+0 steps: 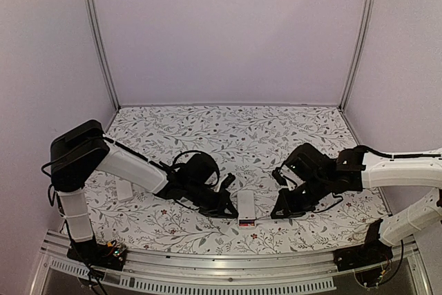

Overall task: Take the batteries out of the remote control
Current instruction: Remove the battery from the remote control without the battery cover.

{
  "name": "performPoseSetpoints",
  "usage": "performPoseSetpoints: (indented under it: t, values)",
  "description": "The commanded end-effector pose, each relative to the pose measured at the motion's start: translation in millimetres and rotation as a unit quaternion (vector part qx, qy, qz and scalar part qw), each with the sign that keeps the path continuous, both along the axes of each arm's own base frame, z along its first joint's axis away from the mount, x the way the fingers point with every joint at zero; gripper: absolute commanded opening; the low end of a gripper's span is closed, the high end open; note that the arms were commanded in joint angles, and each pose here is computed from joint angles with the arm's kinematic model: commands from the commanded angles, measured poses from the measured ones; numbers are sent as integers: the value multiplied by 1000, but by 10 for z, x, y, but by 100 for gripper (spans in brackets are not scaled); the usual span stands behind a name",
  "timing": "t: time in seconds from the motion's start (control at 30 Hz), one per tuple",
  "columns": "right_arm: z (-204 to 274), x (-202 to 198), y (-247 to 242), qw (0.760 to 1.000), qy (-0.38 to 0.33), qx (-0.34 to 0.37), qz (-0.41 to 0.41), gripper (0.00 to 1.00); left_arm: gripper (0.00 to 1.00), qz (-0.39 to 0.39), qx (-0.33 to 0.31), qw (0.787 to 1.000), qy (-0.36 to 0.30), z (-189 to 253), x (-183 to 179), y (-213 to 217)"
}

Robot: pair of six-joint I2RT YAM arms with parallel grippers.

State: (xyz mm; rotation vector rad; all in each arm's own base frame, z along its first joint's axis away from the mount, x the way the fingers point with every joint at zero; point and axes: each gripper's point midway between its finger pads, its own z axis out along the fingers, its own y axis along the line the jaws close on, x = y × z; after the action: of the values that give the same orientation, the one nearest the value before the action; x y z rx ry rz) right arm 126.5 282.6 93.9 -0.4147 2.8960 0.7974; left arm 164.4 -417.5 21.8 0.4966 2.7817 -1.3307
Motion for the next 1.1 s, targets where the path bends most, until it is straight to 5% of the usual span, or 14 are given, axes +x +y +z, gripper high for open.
performPoseSetpoints:
  t: [0.0,1.07]
  values:
    - [-30,-31,-34,1000,10,-13,4,0,3,-12,7,1000,2,-55,-67,-28]
    - [-30,-26,-25,996,19,-83,22,0,3,-12,4,1000,2,-45,-70,-36]
